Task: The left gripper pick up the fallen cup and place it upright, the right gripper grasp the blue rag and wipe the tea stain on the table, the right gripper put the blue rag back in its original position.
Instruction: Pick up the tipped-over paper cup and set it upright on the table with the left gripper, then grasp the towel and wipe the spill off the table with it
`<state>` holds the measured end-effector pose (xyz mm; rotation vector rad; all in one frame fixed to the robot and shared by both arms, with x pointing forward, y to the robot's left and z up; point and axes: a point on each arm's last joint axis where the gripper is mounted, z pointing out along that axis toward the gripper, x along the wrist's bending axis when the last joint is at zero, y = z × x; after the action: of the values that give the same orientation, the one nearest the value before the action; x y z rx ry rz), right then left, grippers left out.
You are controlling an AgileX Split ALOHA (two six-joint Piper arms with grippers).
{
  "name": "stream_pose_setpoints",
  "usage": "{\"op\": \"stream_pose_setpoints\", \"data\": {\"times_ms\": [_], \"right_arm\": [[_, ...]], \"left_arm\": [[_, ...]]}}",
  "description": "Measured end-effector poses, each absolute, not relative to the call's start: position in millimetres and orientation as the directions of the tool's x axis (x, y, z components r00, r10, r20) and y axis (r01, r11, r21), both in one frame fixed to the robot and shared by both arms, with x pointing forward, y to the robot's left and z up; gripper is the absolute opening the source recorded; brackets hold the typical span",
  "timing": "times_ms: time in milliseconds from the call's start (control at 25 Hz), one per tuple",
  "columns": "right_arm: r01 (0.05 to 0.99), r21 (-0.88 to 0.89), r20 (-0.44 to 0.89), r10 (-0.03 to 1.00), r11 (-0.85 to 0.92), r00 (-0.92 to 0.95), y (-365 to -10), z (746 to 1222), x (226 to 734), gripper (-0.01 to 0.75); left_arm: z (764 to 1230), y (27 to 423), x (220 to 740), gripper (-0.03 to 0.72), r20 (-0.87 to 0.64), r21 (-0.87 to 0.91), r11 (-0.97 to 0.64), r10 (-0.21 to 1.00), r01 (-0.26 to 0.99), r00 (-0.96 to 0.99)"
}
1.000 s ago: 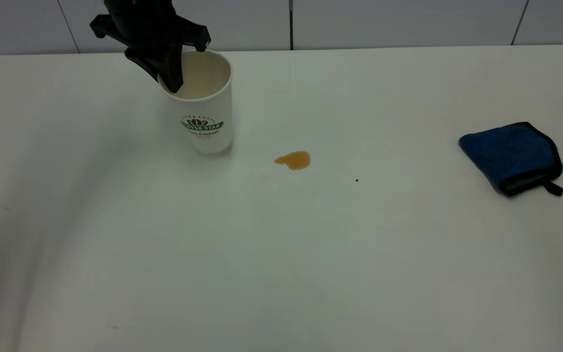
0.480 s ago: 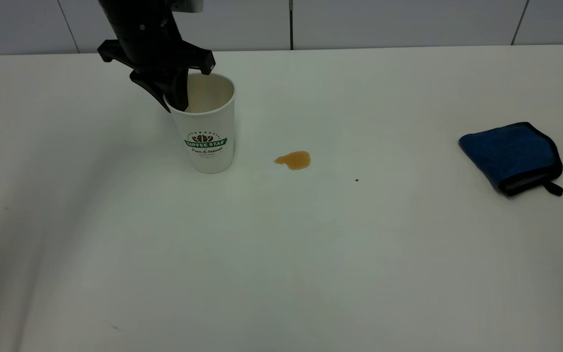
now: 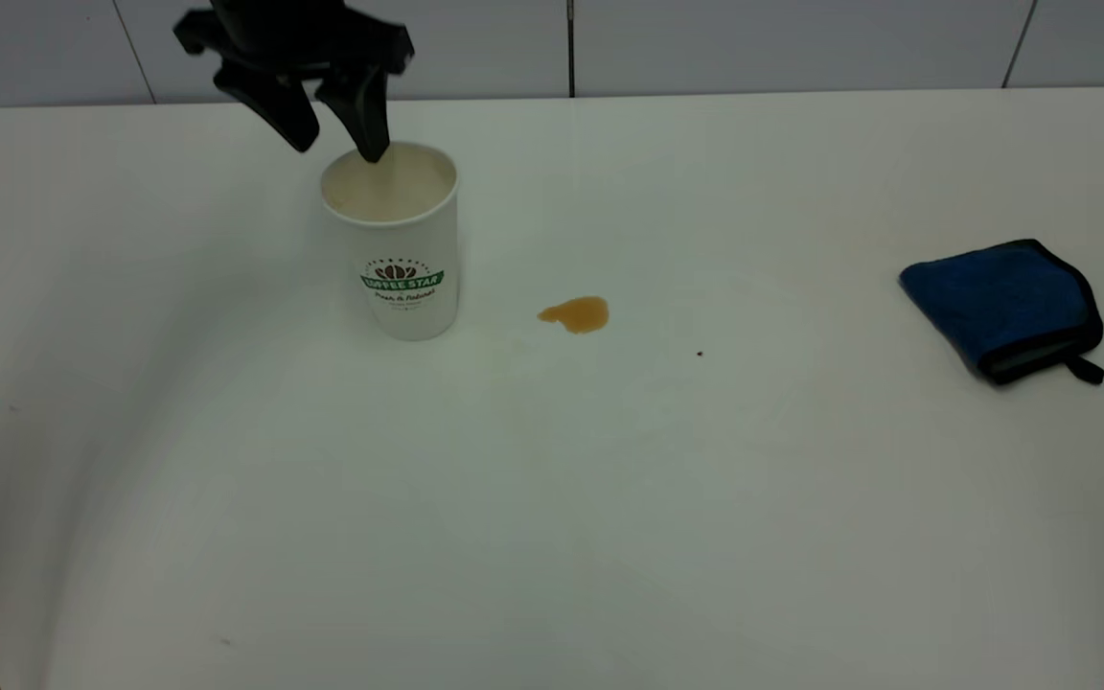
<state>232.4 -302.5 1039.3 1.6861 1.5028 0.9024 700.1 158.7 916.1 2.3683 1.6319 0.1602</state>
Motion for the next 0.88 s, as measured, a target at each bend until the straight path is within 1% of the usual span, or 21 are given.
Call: {"op": "stream_pose_setpoints", "data": {"times_ms": [120, 240, 440, 520, 600, 760, 880], "right_arm": [[0.512, 0.855, 0.050, 0.995, -0.087, 0.086, -302, 1039, 232, 0.534], [0.512, 0.855, 0.050, 0.995, -0.087, 0.086, -302, 1039, 232, 0.534], [0.512, 0.855, 0.050, 0.995, -0.087, 0.086, -302, 1039, 232, 0.534], [0.512, 0.855, 0.050, 0.995, -0.087, 0.086, -302, 1039, 232, 0.534], [0.512, 0.855, 0.050, 0.995, -0.087, 0.086, -302, 1039, 232, 0.534], [0.512, 0.855, 0.050, 0.995, -0.087, 0.086, -302, 1039, 232, 0.534], [0.512, 0.855, 0.050, 0.995, -0.087, 0.086, -302, 1039, 232, 0.534]], "left_arm": [[956, 158, 691, 0.579, -0.053, 0.298, -0.353, 0.922, 0.887, 0.385], [1007, 157, 673, 0.582, -0.050, 0.327, -0.373, 0.911, 0.868, 0.410], [1095, 171, 626, 0.582, -0.045, 0.359, -0.388, 0.901, 0.849, 0.431], [1121, 177, 605, 0.582, -0.046, 0.355, -0.395, 0.898, 0.848, 0.438], [1146, 182, 591, 0.582, -0.036, 0.414, -0.388, 0.897, 0.824, 0.440], [1168, 193, 559, 0.582, -0.022, 0.455, -0.376, 0.902, 0.807, 0.432], [1155, 203, 528, 0.582, -0.030, 0.400, -0.374, 0.907, 0.837, 0.420]]}}
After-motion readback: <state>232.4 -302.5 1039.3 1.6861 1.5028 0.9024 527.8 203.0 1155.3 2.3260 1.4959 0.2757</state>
